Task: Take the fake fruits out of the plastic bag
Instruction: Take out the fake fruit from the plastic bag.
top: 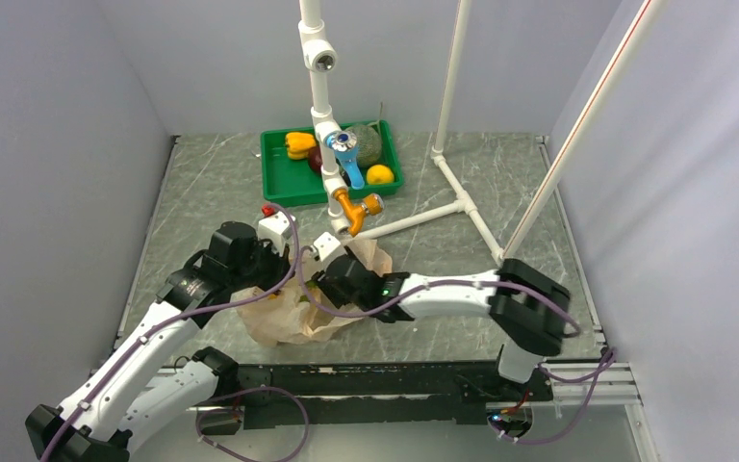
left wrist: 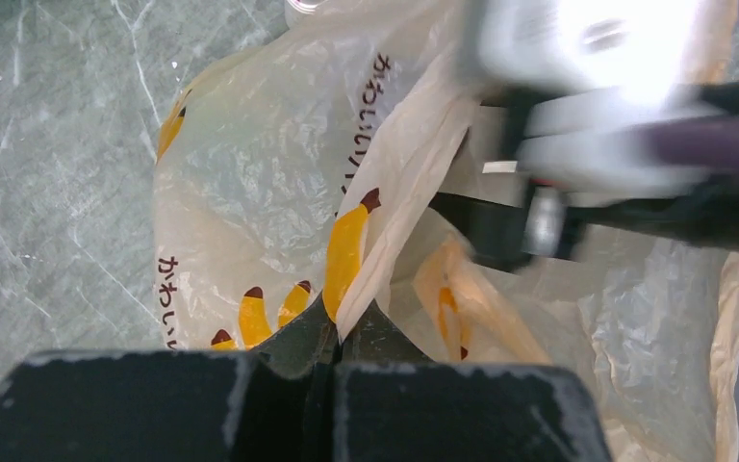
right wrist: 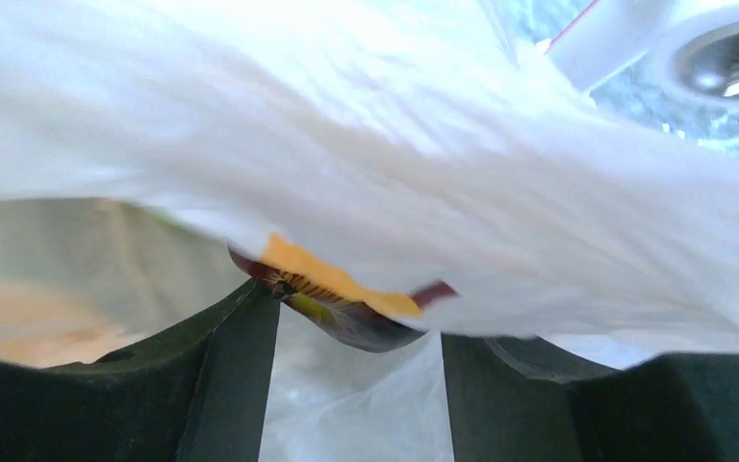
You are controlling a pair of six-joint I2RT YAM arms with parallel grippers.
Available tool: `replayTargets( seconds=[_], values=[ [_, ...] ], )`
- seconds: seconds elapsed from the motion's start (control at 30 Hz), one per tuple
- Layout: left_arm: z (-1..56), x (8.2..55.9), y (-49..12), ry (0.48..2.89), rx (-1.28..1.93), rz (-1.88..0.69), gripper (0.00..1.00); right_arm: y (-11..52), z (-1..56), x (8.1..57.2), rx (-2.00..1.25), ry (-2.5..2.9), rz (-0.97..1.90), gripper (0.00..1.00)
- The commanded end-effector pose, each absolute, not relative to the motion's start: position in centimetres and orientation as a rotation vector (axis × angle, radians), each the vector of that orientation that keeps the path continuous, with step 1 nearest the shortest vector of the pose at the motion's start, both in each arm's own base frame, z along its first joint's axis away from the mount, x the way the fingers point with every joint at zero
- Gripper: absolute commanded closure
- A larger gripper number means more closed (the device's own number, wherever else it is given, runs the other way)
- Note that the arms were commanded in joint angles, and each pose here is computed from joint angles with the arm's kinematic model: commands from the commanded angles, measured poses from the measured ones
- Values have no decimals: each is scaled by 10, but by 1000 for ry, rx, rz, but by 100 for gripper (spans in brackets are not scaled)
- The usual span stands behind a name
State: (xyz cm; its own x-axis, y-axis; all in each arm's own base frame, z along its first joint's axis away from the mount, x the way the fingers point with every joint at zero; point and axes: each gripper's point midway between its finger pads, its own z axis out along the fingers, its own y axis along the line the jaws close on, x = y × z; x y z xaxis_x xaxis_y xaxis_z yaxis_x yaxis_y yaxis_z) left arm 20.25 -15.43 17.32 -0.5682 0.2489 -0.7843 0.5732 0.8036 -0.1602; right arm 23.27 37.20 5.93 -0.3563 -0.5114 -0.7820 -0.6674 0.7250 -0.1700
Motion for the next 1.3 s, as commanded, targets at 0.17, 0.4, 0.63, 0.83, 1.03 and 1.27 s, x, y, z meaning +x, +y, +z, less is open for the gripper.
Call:
replayTargets(
  seconds=[0.17, 0.4, 0.63, 0.83, 1.03, 1.27],
  values=[
    [180, 212, -153, 2145, 588, -479, 100, 387, 192, 177, -842, 1757, 830, 88],
    [179, 217, -144, 2157, 548, -418, 100, 375, 230, 141, -806, 1713, 1080, 100],
    [182, 222, -131, 2155, 484, -338, 100, 341, 248, 141, -750, 1674, 1032, 100],
    [184, 226, -119, 2156, 431, -269, 100, 281, 271, 162, -553, 1662, 845, 100],
    [181, 228, -115, 2170, 415, -239, 100, 212, 240, 182, -371, 1754, 600, 100],
    [192, 225, -109, 2127, 382, -232, 100, 176, 220, 222, -191, 1881, 442, 100]
  ],
)
